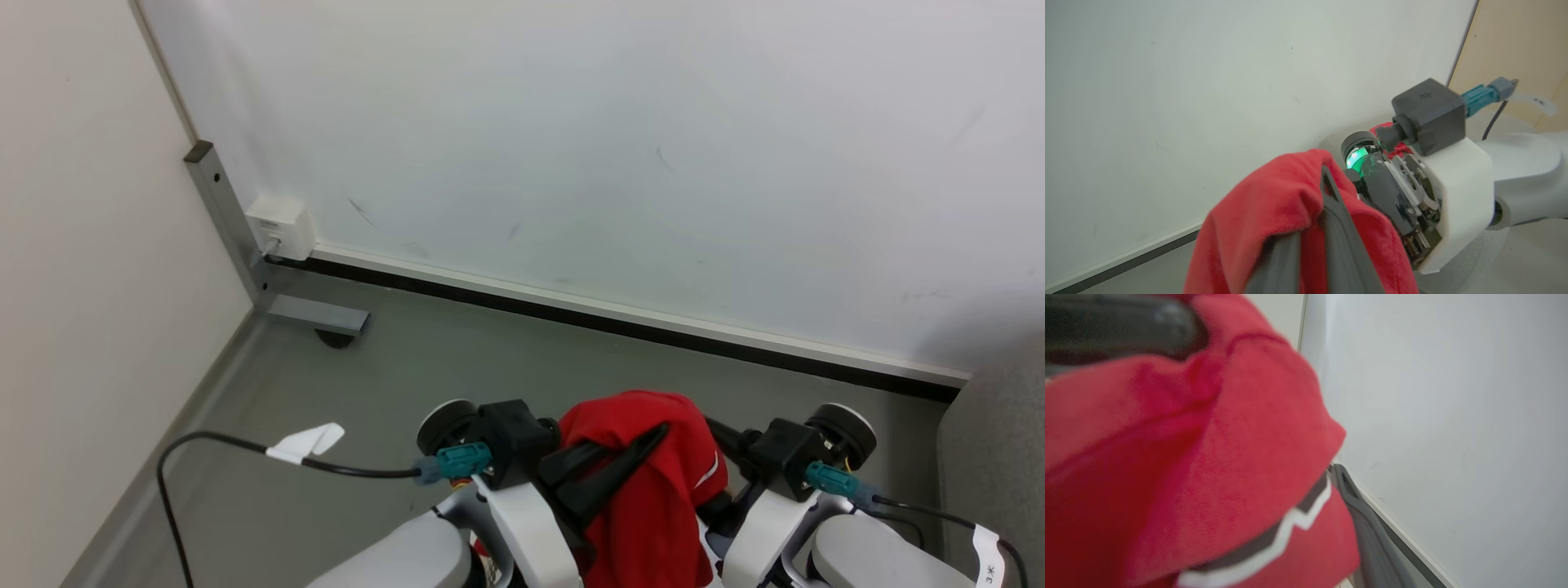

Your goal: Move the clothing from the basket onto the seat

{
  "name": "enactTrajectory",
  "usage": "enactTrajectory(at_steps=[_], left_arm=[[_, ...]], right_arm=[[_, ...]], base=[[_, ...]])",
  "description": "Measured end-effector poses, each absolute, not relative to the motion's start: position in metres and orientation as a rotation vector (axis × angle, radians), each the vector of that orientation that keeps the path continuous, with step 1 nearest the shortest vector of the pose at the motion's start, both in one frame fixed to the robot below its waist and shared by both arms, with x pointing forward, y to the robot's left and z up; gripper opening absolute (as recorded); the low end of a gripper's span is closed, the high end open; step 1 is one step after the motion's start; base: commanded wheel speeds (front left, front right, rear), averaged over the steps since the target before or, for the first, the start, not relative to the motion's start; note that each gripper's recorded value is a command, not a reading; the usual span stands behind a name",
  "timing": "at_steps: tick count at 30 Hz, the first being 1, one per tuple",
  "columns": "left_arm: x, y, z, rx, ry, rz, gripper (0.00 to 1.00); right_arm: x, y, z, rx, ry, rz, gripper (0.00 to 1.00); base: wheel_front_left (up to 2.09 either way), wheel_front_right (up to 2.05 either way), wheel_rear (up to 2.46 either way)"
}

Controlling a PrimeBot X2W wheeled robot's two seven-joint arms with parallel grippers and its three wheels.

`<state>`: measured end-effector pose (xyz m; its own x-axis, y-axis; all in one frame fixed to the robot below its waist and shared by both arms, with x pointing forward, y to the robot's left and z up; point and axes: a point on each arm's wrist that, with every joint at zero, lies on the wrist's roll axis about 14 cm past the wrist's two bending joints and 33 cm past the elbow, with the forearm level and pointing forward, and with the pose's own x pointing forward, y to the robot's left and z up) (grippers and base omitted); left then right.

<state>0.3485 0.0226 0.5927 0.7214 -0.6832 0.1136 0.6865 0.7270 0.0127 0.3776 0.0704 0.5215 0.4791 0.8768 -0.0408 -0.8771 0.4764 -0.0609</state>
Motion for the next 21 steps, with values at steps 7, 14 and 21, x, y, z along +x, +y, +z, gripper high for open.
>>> enactTrajectory(at_steps=[7,14,21], left_arm=[[0.353,0.023,0.59,-0.038,-0.105,-0.752,0.0],[0.361,0.024,0.583,-0.048,-0.089,-0.741,0.0],[0.365,0.015,0.577,-0.06,-0.076,-0.76,0.48]], right_arm=[[0.378,0.069,0.528,-0.066,-0.016,1.077,0.0],[0.393,0.046,0.537,-0.031,-0.032,0.987,0.0],[0.401,0.016,0.544,0.067,-0.041,0.869,0.0]], base=[[0.0,0.0,0.0],[0.0,0.0,0.0],[0.0,0.0,0.0]])
